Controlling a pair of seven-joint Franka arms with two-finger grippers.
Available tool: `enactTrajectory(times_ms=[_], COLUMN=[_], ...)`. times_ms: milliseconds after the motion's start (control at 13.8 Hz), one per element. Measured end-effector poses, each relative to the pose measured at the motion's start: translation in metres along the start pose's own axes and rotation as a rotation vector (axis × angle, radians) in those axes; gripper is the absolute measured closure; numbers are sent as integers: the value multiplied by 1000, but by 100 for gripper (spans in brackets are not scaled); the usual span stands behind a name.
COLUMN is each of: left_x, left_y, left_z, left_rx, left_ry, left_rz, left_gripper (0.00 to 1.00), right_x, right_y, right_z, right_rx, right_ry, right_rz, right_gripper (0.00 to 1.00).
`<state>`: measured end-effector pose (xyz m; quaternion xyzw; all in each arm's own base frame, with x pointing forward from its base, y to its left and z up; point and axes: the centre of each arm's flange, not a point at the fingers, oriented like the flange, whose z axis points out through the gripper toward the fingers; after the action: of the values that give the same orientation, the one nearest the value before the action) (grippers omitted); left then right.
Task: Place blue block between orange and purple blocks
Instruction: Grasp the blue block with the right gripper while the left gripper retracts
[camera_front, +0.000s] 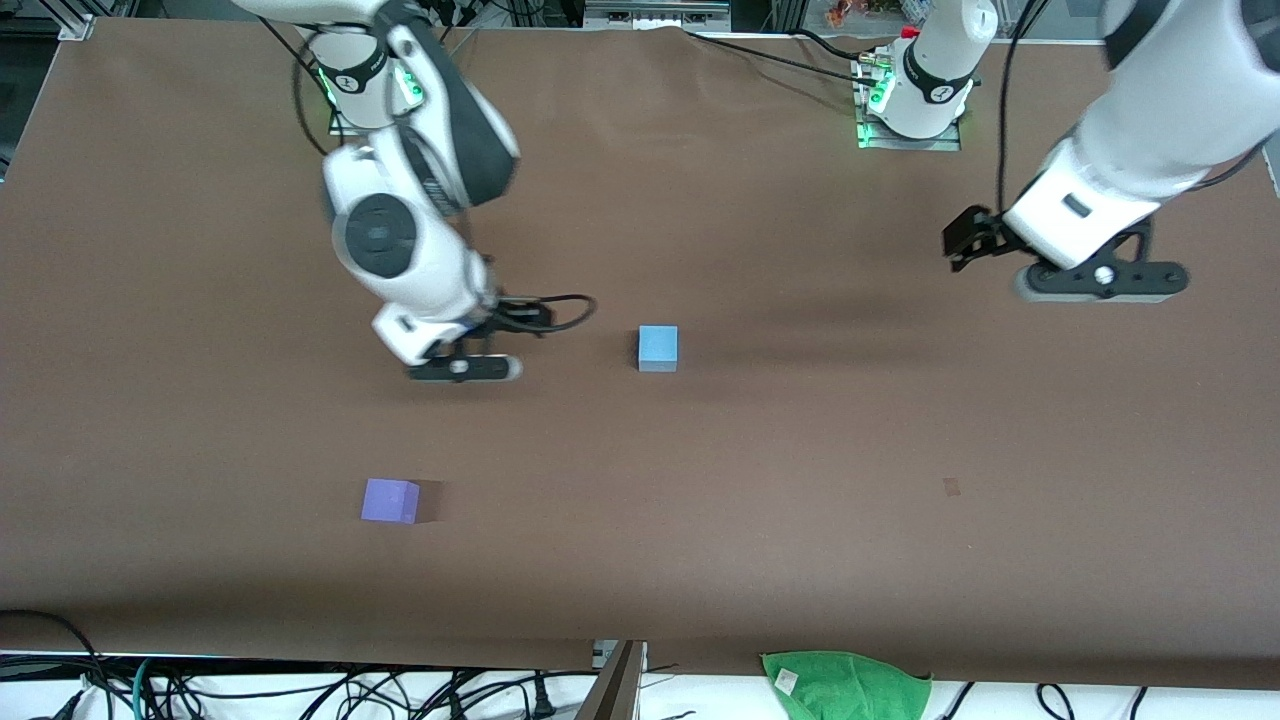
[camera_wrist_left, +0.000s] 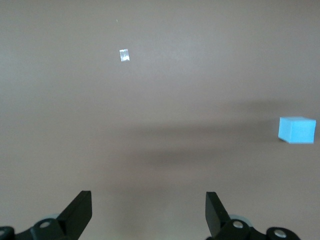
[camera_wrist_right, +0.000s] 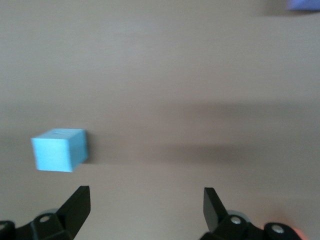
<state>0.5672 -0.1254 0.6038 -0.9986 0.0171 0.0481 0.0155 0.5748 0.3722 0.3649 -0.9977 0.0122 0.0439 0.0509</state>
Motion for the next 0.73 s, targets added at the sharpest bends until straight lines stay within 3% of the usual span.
enactTrajectory(times_ms=[291, 436, 582, 727], left_x=[-8, -4, -6, -18], left_y=[-74, -107, -114, -100], left_z=[-19, -14, 1, 14], left_rx=[-21, -26, -25, -25], left_ry=[29, 83, 124, 108], left_rz=[71, 60, 51, 22], left_gripper=[0, 0, 0, 0], right_x=[-28, -38, -46, -53], right_y=[-75, -95, -106, -118], right_z=[76, 102, 122, 139], right_rx=[40, 56, 64, 83], right_ry=[77, 99, 111, 134], right_rz=[65, 81, 94, 100], right_gripper=[0, 0, 0, 0])
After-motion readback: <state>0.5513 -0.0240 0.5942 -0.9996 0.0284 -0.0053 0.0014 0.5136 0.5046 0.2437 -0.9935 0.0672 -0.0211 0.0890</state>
